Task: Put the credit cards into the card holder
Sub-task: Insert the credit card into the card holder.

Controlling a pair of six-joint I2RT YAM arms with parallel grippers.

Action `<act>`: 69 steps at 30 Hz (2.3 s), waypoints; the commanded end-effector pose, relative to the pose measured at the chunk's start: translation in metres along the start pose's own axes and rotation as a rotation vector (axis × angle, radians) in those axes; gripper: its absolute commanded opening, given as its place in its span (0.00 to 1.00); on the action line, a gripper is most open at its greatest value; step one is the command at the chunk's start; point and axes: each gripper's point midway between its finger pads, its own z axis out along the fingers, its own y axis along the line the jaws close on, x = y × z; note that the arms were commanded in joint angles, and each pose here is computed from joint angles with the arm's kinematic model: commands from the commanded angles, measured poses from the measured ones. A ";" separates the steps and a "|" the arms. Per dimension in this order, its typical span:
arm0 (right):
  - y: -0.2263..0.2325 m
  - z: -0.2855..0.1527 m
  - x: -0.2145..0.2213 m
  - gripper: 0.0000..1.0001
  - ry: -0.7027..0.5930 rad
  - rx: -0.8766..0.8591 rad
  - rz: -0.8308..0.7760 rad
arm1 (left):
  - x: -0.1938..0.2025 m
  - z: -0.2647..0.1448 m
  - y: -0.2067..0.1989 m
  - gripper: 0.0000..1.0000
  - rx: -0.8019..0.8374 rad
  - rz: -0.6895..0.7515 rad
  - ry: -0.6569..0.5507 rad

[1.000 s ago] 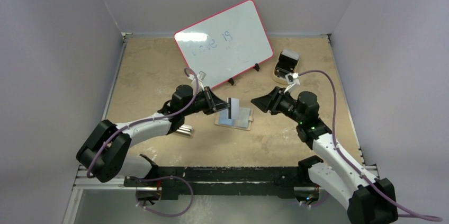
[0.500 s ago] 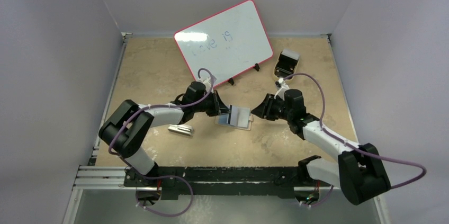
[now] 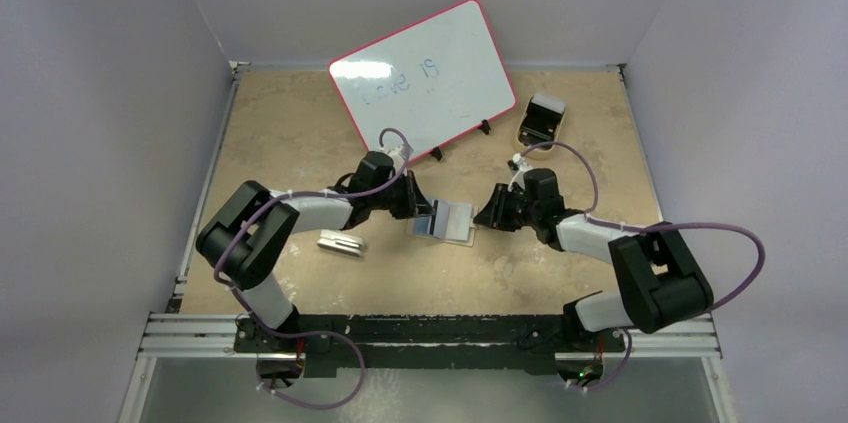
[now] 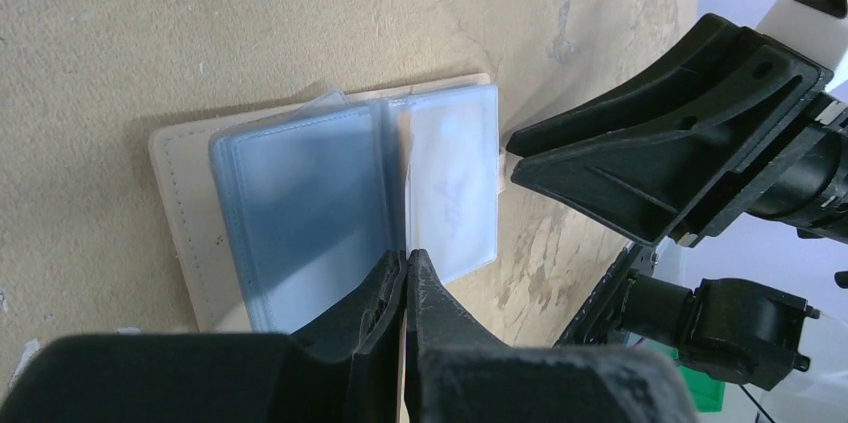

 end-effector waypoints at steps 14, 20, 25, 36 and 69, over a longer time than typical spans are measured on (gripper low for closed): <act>0.006 0.012 -0.021 0.30 -0.039 -0.031 -0.059 | -0.015 0.009 0.001 0.00 -0.011 0.053 -0.020; 0.006 0.013 -0.017 0.24 -0.027 -0.037 -0.055 | -0.013 0.013 0.010 0.00 -0.052 0.039 -0.016; 0.003 0.014 -0.013 0.24 -0.022 -0.031 -0.054 | -0.015 0.014 0.012 0.00 -0.063 0.021 -0.026; 0.001 0.015 -0.012 0.23 -0.015 -0.030 -0.052 | -0.019 0.020 0.018 0.00 -0.093 0.016 -0.039; 0.004 0.015 -0.012 0.23 -0.012 -0.042 -0.049 | 0.007 0.026 0.003 0.00 -0.099 0.129 0.069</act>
